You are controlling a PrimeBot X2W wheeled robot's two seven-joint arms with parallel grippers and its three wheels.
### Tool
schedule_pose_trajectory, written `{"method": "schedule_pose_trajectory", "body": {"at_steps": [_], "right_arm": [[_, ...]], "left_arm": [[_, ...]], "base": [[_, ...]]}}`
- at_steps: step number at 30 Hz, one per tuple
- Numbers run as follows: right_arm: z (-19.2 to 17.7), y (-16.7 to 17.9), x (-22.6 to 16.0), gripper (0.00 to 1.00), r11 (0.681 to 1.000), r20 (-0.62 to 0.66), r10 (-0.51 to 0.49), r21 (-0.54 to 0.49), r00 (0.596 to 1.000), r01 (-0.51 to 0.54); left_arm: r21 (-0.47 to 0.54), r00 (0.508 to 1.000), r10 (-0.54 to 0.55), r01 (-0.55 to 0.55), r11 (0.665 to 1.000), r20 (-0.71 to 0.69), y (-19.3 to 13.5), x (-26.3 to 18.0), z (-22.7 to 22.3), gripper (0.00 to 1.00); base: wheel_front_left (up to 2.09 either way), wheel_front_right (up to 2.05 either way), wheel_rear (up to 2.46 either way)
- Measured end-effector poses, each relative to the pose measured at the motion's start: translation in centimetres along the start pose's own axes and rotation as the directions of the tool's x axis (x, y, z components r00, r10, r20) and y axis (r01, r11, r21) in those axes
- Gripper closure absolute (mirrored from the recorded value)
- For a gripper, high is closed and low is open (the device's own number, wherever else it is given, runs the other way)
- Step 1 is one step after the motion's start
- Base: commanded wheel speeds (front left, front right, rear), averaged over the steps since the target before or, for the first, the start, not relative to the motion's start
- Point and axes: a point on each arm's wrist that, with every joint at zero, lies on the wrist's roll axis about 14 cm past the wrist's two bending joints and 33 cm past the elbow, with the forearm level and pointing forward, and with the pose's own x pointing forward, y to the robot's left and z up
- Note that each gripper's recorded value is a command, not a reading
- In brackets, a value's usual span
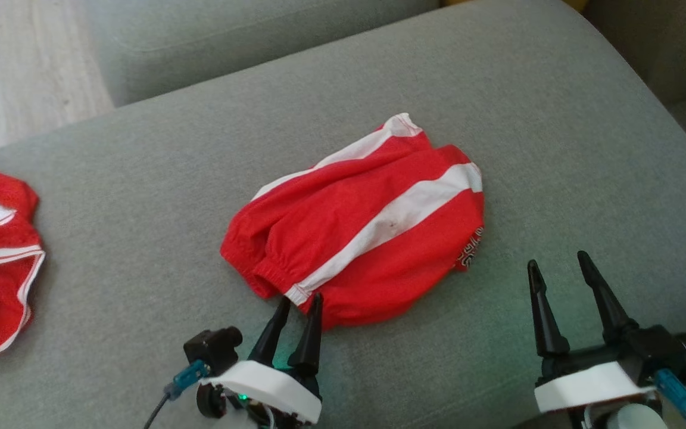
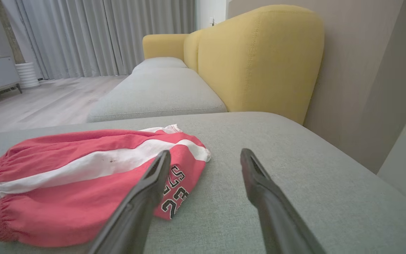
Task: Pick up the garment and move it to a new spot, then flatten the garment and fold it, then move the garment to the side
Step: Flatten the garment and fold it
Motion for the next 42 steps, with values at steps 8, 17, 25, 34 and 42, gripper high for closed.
{"method": "schedule_pose_trajectory", "body": {"at_steps": [8, 17, 25, 34, 42], "right_arm": [[-0.6, -0.5, -0.1, 0.00, 1.000, -0.025, -0.017, -0.006, 1.000, 0.017], [-0.6, 1.4, 1.1, 0.00, 0.999, -0.022, 0.048, 0.001, 0.999, -0.048], [-1.0, 4.8, 2.6, 0.00, 0.987, -0.026, 0.160, 0.021, 0.987, -0.160], [-3.9, 8.8, 3.2, 0.00, 0.951, -0.105, 0.263, 0.197, 0.959, -0.239], [-7.3, 14.0, 2.9, 0.00, 0.875, -0.209, 0.396, 0.382, 0.894, -0.298]], "left_arm": [[-0.003, 0.999, -0.031, 0.031, 1.000, 0.025, -0.5, 0.9, 1.0, 1.00], [0.042, 0.997, -0.055, 0.053, 0.998, 0.049, -0.6, -0.9, 1.8, 1.00], [0.178, 0.986, 0.107, -0.129, 0.975, 0.126, 5.7, -6.7, 4.5, 1.00], [0.306, 0.940, 0.242, -0.310, 0.900, 0.241, 10.5, -11.4, 8.8, 1.00], [0.346, 0.917, 0.285, -0.372, 0.861, 0.278, 12.0, -12.5, 10.4, 1.00]], "base": [[0.00, 0.00, 0.00], [0.00, 0.00, 0.00], [0.00, 0.00, 0.00], [0.00, 0.00, 0.00], [0.00, 0.00, 0.00]]}}
